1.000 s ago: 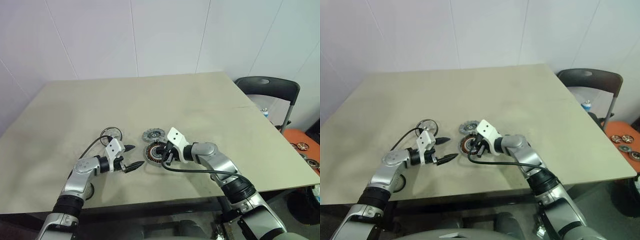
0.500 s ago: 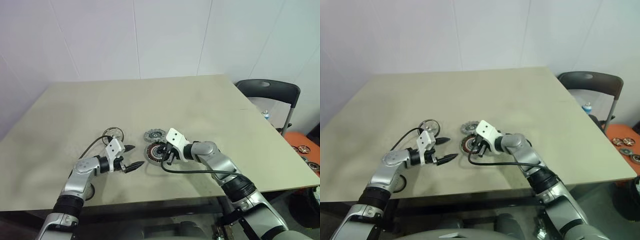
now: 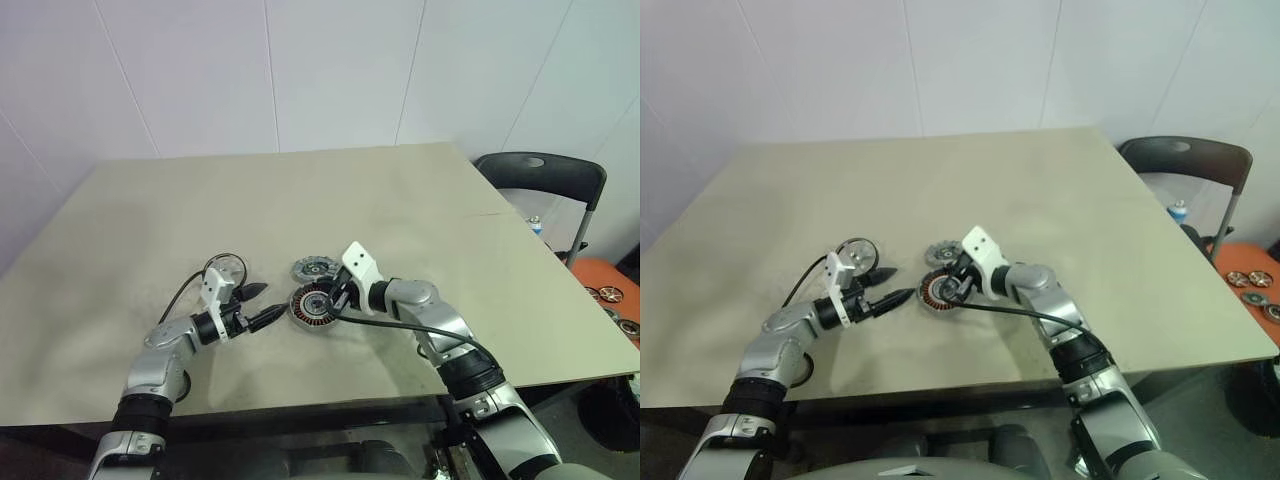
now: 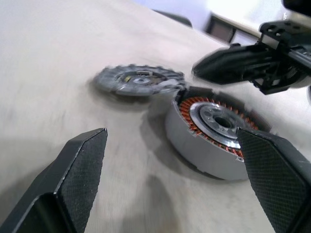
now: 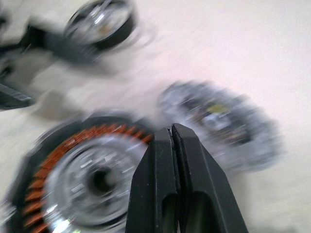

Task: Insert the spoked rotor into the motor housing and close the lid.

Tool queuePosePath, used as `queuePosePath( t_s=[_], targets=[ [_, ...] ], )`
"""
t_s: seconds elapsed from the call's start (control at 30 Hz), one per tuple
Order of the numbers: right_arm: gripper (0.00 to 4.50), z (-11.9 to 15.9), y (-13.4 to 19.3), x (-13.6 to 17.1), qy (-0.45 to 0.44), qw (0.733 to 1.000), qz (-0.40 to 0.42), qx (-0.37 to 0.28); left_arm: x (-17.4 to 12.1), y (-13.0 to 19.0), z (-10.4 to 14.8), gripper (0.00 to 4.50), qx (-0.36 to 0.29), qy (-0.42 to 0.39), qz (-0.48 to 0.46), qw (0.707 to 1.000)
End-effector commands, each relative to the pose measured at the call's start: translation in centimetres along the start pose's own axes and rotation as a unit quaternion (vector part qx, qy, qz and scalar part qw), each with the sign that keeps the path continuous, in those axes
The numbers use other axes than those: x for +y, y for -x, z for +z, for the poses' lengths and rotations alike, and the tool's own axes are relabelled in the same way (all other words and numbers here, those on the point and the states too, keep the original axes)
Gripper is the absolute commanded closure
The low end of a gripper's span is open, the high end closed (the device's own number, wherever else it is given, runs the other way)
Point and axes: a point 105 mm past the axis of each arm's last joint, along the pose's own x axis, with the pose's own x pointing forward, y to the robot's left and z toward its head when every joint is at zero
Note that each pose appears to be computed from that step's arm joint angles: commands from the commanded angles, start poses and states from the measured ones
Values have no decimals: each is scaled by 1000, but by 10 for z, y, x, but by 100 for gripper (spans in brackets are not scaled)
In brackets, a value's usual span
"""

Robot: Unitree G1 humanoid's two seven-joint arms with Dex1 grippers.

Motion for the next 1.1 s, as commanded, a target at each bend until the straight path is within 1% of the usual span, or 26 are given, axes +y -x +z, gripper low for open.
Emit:
queuePosePath(
  t_s=[0.03,0.2,0.3,0.4,0.47,0.57,0.67,0.73,0.83,0.9,0.97,1.03,1.07,1.1],
  targets=[
    [445,19,2,-9,13,999,-15,-34,9,13,9,0,-46,78,28,995],
    [445,19,2,-11,17,999,-19,-35,39,33,-4,0,-59,154,122,979],
    [445,17,1,-12,22,999,-23,-32,46,36,1,0,-86,188,142,968],
    [445,17,1,-13,26,999,-25,-30,47,35,1,0,-94,208,145,963],
    [445,15,2,-14,28,999,-27,-28,45,34,9,0,-109,210,134,962],
    [445,13,1,-13,29,999,-26,-24,38,32,36,0,-163,207,95,960],
    [445,9,0,-11,36,999,-25,-18,30,34,58,0,-201,197,63,958],
    [445,8,-1,-11,39,999,-25,-16,26,34,68,0,-215,193,47,956],
    [445,8,-2,-10,39,999,-23,-17,18,34,78,0,-219,183,24,958],
    [445,7,-3,-10,40,999,-23,-16,20,38,87,0,-237,182,26,954],
    [445,6,-3,-10,41,999,-24,-14,32,44,89,0,-255,198,58,945],
    [445,4,-3,-10,43,999,-24,-10,48,50,86,0,-258,204,105,938],
    [445,2,-3,-10,44,999,-24,-8,60,57,87,0,-272,204,142,930],
    [445,1,-3,-10,45,999,-24,-6,77,67,88,0,-291,210,192,913]
  ],
)
